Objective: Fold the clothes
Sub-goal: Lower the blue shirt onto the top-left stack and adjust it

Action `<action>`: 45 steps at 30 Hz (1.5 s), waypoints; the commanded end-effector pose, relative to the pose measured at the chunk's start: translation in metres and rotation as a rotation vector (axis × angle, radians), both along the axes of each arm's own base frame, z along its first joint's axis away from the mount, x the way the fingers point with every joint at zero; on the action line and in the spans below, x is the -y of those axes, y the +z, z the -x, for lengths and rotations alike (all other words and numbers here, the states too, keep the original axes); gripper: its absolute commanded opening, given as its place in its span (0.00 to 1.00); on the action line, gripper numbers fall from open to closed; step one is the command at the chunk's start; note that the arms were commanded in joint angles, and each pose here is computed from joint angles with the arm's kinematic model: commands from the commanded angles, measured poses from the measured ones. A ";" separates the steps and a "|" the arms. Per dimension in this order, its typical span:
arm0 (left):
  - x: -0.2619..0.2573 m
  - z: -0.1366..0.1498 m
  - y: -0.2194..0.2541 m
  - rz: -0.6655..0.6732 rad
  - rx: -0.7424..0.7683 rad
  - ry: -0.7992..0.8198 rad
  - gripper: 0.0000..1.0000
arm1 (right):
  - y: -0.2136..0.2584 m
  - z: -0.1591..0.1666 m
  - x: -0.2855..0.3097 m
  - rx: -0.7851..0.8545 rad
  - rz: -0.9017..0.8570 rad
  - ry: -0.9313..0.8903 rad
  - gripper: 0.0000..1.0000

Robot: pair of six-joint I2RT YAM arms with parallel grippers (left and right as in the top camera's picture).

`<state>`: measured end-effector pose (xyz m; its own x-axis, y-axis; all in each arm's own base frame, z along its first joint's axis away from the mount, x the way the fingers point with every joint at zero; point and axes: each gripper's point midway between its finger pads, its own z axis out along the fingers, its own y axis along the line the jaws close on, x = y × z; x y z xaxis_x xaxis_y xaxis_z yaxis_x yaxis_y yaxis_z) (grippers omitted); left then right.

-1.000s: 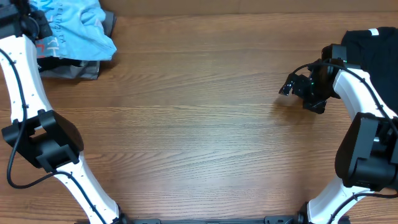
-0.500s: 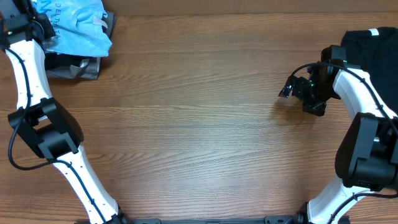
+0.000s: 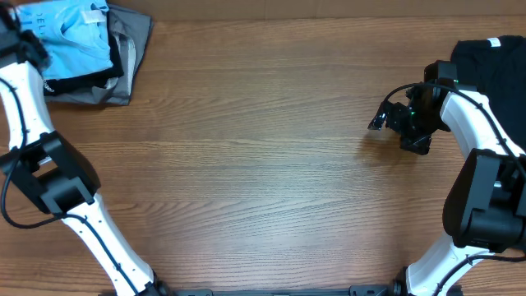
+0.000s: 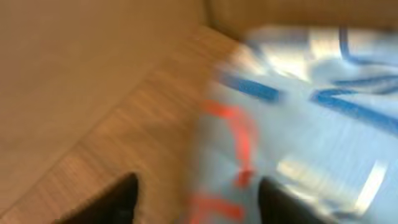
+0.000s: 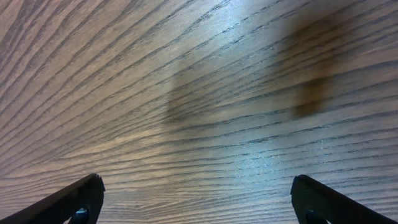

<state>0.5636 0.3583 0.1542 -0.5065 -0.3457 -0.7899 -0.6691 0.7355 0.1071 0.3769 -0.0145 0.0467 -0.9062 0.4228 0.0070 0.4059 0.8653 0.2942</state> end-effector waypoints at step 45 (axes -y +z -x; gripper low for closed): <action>0.175 -0.113 -0.022 0.153 0.167 -0.374 0.66 | 0.003 0.002 0.000 -0.005 -0.005 -0.030 1.00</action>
<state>0.6654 0.2171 0.1125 -0.5038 -0.2927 -0.8127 -0.4056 0.9108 -0.0766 0.3758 -0.0138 0.0468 -0.8956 0.4445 0.0201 0.4301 0.8531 0.2953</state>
